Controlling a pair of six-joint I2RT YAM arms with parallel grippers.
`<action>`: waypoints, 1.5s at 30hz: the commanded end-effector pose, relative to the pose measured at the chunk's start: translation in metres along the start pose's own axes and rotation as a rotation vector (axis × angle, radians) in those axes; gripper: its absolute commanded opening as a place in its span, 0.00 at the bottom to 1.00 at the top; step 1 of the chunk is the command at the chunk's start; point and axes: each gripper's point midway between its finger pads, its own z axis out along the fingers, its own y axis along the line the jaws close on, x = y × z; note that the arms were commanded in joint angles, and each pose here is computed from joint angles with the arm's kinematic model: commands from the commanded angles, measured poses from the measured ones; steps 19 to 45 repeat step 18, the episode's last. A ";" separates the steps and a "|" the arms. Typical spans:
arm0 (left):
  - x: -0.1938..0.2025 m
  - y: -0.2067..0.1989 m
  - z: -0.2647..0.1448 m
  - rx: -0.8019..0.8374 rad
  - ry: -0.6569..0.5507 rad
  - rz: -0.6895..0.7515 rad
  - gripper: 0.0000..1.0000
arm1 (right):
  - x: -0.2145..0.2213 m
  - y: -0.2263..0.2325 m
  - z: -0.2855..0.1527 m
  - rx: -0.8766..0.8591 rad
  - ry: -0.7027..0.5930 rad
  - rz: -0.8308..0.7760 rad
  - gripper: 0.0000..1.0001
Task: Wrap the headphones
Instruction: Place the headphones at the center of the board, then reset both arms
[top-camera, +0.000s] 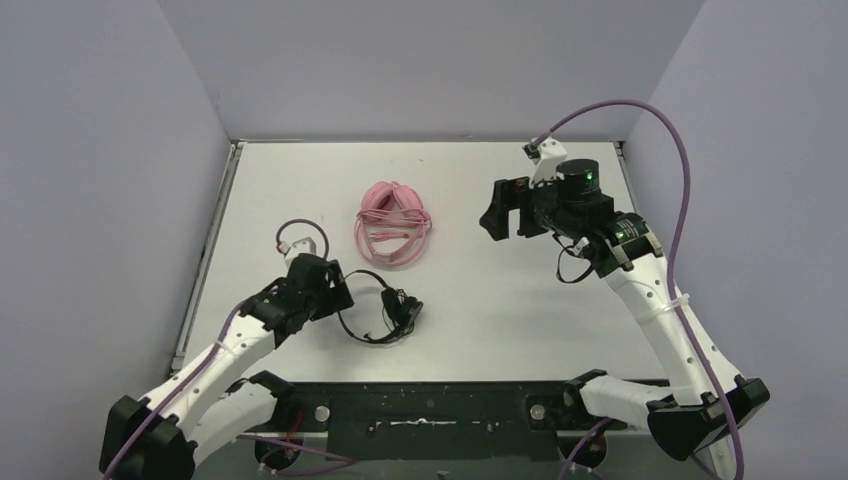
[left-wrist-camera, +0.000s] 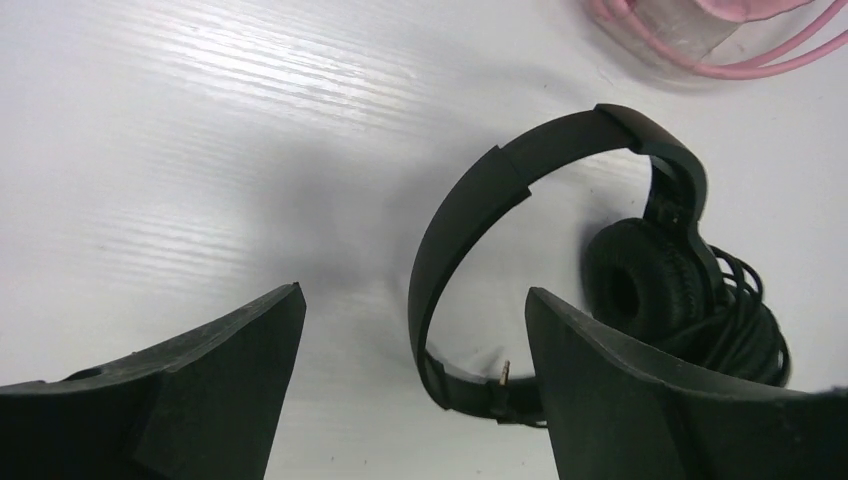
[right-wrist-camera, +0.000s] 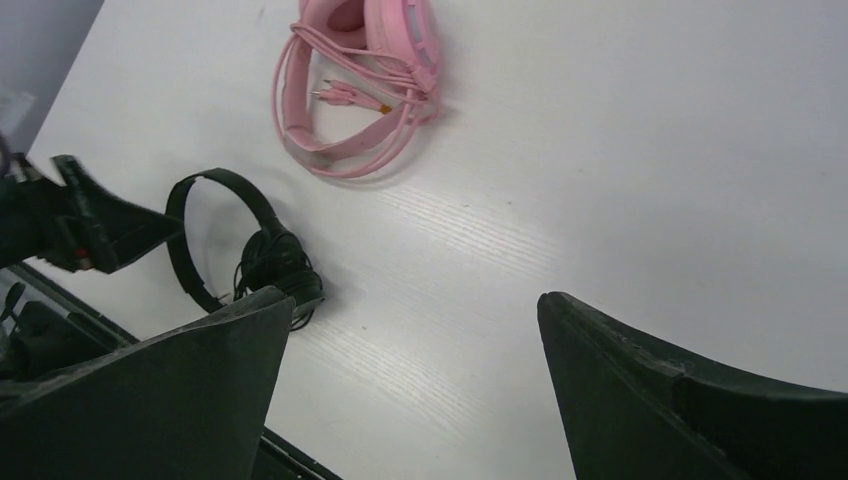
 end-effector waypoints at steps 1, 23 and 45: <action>-0.037 0.008 -0.053 -0.020 -0.106 -0.018 0.80 | -0.036 -0.017 -0.045 0.134 -0.134 -0.062 1.00; -0.187 -0.068 -0.336 0.560 -0.722 0.221 0.84 | -0.077 -0.037 -0.181 0.396 -0.488 -0.115 1.00; -0.187 -0.068 -0.336 0.560 -0.722 0.221 0.84 | -0.077 -0.037 -0.181 0.396 -0.488 -0.115 1.00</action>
